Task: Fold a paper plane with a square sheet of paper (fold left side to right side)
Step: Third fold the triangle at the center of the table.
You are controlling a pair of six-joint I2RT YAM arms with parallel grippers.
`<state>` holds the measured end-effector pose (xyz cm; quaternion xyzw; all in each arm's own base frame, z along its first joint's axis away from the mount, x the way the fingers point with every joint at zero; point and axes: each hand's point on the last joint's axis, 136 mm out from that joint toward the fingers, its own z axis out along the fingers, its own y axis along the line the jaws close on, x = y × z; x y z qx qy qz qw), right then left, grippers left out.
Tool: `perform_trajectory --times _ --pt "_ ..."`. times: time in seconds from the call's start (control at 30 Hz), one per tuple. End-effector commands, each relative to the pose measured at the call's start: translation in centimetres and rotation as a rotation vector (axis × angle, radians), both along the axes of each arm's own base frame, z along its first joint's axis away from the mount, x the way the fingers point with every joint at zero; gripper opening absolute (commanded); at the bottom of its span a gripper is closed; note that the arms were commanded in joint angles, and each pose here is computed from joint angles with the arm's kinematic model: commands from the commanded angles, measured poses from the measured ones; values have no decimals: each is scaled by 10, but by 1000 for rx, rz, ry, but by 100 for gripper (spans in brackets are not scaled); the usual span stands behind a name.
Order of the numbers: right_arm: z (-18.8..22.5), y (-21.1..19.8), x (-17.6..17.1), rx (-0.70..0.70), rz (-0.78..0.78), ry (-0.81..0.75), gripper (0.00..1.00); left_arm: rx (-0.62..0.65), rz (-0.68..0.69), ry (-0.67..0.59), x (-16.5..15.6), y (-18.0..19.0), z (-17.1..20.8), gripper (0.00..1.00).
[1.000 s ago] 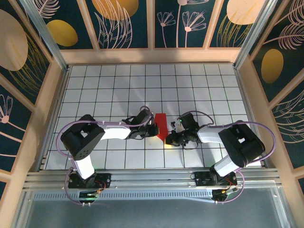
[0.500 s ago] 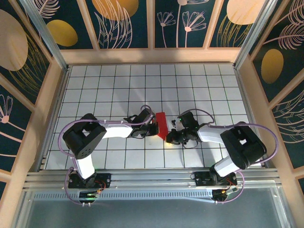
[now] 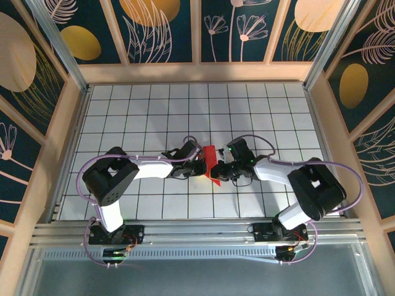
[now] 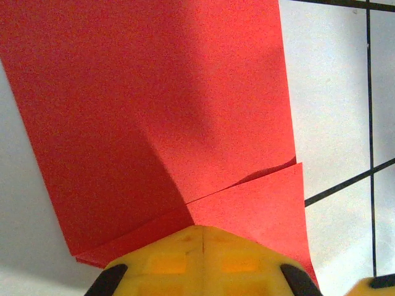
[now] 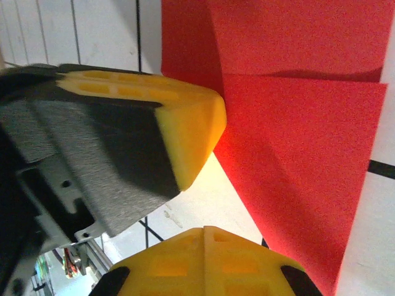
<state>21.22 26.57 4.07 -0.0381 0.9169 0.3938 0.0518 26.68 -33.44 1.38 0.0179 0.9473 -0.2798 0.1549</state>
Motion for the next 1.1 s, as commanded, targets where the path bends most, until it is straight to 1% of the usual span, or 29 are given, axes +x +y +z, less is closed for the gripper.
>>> perform_trajectory --times 0.0,0.5,0.67,0.87,1.07 --pt "-2 8 8 2 -17 -9 0 103 16 63 -9 19 -26 0" --pt "-10 17 18 5 -27 -14 0 107 14 70 -11 21 -28 0" --pt "-22 12 17 -36 -32 0 0 111 13 71 -11 21 -29 0" --pt "-34 -1 4 -83 -37 44 0 129 19 71 -12 24 -31 0" --pt "-41 -21 -13 -112 -61 95 0 141 19 64 -11 27 -31 0"
